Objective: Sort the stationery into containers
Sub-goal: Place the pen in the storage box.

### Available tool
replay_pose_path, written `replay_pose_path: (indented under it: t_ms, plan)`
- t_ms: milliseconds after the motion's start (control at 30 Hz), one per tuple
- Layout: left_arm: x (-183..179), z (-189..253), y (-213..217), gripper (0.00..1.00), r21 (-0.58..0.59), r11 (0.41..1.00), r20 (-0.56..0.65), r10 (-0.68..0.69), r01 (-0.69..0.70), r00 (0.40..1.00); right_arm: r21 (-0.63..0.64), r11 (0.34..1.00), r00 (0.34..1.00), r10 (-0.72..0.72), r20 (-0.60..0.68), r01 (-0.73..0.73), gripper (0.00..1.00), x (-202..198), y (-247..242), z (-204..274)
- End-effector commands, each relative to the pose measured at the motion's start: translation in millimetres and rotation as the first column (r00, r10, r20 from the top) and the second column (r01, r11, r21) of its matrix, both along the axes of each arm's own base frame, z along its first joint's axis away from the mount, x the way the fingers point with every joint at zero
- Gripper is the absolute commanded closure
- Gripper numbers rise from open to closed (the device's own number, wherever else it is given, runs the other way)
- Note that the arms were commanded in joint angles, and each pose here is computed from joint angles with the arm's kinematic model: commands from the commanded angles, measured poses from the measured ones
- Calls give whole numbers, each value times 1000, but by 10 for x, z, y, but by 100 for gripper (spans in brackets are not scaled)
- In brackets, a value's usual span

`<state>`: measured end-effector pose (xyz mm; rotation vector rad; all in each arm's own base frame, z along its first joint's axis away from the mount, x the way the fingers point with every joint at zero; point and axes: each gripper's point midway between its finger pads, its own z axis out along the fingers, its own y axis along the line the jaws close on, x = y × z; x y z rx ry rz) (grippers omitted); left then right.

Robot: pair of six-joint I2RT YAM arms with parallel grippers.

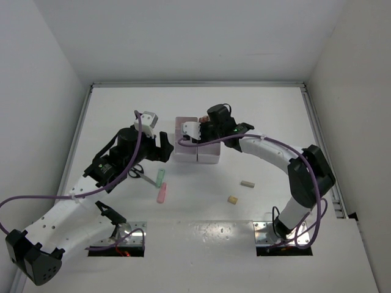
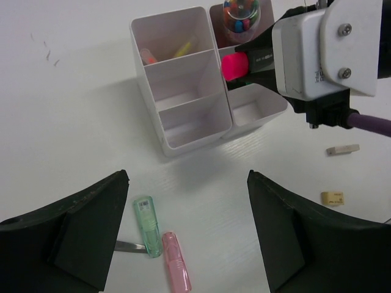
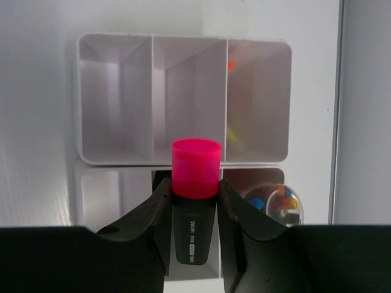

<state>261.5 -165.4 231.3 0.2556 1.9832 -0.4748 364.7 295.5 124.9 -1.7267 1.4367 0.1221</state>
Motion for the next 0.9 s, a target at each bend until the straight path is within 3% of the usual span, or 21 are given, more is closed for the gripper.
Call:
replay_pose_path:
  t_ms: [0,267,367,467,867]
  plan:
    - [47,82,23,15,-14,1000,36,14,-13,999,31,999,999,-31,26,31,100,109,-18,75]
    - [47,82,23,15,-14,1000,36,14,-13,999,13,998,998,-58,-33,58,99,87,-129,-74]
    - [47,82,23,14,-14,1000,36,14,-13,999,9,996,994,-84,-69,84,91,92,-171,-124]
    - [47,82,23,14,-14,1000,36,14,-13,999,11,996,992,-84,-89,86,72,61,-169,-143]
    - [55,82,37,14,-11,1000,38,22,-22,999,29,994,990,-101,-100,105,59,36,-178,-76]
